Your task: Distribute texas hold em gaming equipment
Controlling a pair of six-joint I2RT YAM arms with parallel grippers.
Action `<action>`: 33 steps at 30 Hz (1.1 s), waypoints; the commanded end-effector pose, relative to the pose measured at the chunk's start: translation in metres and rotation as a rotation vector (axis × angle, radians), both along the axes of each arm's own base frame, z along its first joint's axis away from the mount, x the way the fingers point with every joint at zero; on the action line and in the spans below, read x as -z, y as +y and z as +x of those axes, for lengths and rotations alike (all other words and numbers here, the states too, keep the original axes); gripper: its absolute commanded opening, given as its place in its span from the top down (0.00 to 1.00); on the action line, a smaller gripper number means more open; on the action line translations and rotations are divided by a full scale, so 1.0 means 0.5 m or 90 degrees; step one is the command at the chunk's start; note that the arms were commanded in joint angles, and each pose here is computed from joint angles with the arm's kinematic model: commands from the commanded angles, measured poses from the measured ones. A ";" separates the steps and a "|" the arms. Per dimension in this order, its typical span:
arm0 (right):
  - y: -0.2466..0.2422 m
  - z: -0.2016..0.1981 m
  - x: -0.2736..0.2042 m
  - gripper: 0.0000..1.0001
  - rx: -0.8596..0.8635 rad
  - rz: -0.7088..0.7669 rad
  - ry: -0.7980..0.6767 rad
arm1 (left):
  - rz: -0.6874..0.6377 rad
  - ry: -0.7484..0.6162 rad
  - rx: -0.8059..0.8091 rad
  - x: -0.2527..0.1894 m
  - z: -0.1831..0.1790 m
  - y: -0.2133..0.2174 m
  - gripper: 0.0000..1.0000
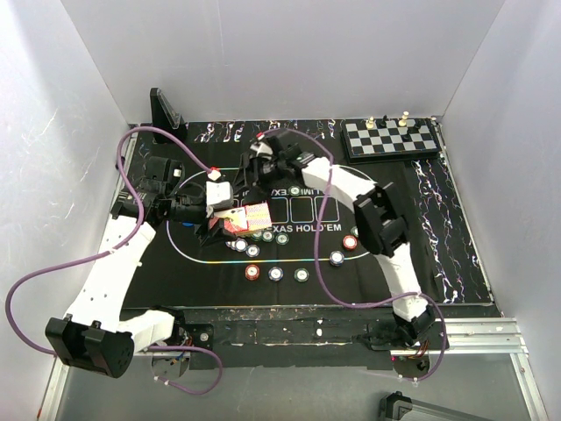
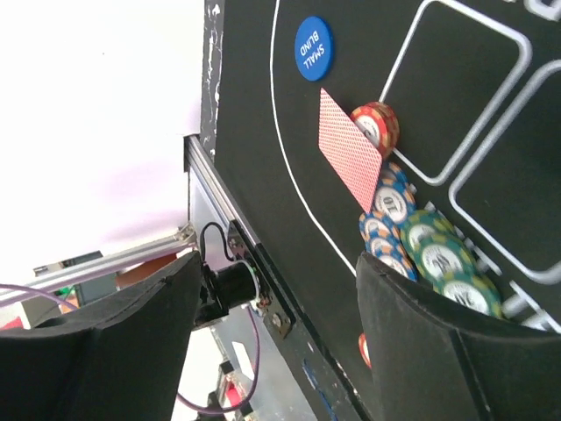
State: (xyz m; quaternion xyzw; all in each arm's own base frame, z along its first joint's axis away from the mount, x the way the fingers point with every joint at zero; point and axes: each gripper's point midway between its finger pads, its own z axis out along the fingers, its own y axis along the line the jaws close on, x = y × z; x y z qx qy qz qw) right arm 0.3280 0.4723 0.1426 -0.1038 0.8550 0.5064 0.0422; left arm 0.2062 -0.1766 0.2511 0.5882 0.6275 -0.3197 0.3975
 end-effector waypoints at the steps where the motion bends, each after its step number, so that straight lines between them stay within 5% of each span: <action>1: -0.091 0.030 -0.098 0.19 0.051 0.028 -0.057 | -0.028 -0.023 0.016 -0.019 -0.009 -0.008 1.00; 10: -0.240 -0.026 -0.256 0.13 0.083 0.148 -0.093 | -0.024 -0.026 0.002 0.009 0.017 -0.010 1.00; 18: -0.241 -0.093 -0.292 0.11 0.057 0.216 -0.090 | -0.018 -0.036 -0.007 0.017 0.042 -0.012 1.00; 33: -0.146 -0.189 -0.270 0.09 -0.049 0.202 -0.079 | -0.026 -0.051 -0.017 -0.002 0.077 -0.020 1.00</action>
